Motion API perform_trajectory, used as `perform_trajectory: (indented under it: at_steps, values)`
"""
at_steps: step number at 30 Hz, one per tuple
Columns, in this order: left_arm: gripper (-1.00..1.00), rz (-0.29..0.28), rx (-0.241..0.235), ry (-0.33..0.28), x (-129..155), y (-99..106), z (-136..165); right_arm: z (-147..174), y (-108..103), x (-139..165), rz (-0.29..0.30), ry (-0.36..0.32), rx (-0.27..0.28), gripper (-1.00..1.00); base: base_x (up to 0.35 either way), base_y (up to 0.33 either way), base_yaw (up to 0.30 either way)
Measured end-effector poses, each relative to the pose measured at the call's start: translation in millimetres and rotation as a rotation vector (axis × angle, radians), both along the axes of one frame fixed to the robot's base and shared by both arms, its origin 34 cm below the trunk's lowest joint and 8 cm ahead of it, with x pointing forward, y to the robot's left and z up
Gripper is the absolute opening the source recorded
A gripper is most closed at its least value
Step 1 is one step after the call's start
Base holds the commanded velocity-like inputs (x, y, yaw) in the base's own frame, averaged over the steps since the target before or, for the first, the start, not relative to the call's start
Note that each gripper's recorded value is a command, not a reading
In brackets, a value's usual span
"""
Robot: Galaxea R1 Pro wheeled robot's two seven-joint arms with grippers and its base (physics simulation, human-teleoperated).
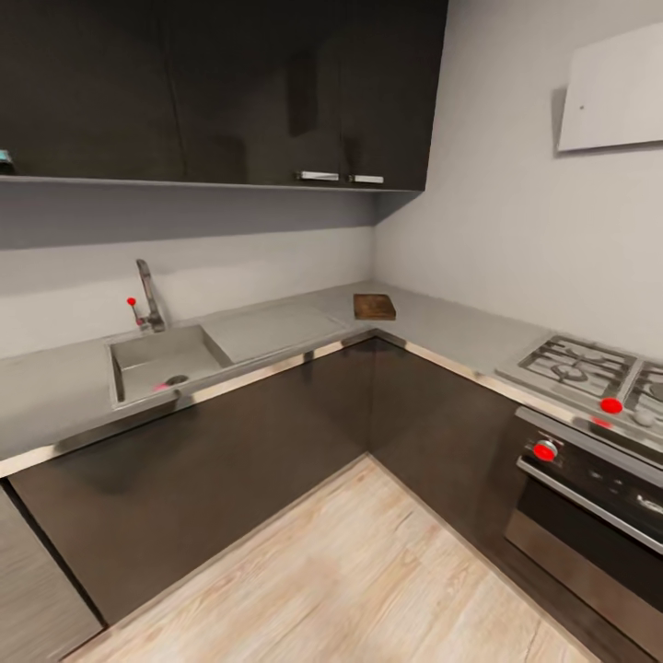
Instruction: In the kitchen, take the Vidalia onion out of the sink, dice it on the chopping board with the paring knife, put the diced onion into the bowl on the countertop, then place both the paring knife and the chopping board into the sink.
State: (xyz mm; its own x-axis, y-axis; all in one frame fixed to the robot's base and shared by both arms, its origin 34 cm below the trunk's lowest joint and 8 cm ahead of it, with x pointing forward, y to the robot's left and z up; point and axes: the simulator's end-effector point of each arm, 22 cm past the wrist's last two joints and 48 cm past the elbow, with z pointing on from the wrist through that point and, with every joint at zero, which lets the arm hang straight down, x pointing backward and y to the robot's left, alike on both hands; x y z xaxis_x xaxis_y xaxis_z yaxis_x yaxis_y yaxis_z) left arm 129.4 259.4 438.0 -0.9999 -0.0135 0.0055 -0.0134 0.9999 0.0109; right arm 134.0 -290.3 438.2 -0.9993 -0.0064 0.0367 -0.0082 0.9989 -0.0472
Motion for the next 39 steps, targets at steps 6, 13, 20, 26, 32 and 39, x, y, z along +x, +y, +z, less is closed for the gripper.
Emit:
perform_trajectory:
  at_steps: [6, 13, 20, 26, 32, 39]
  values:
    - [1.00, 0.000, -0.006, -0.002, 1.1, -3.8, -0.2, -0.1, 0.0, 0.0, 0.000, 0.001, 0.000, 1.00, 0.069, 0.028, 0.000]
    - [1.00, 0.001, -0.008, -0.002, 1.7, -6.1, 8.2, 8.3, 0.0, 0.3, 0.000, 0.001, 0.000, 1.00, 0.002, 0.001, 0.000]
    - [1.00, 0.002, -0.010, -0.001, 1.9, -7.9, 19.8, 19.8, 0.0, 0.4, 0.000, 0.001, 0.000, 1.00, 0.000, 0.000, 0.000]
    - [1.00, 0.002, -0.010, -0.001, 2.1, -7.8, 29.4, 29.5, 0.0, 0.4, 0.000, 0.001, 0.000, 1.00, 0.000, 0.000, 0.000]
    - [1.00, 0.003, -0.009, -0.001, 1.6, -7.0, 38.9, 39.0, 0.0, 0.3, 0.000, 0.001, 0.000, 1.00, 0.000, 0.000, 0.000]
    - [1.00, 0.003, -0.009, 0.000, 1.2, -7.0, 49.7, 49.7, 0.0, 0.2, 0.000, 0.001, 0.000, 1.00, 0.000, 0.000, 0.000]
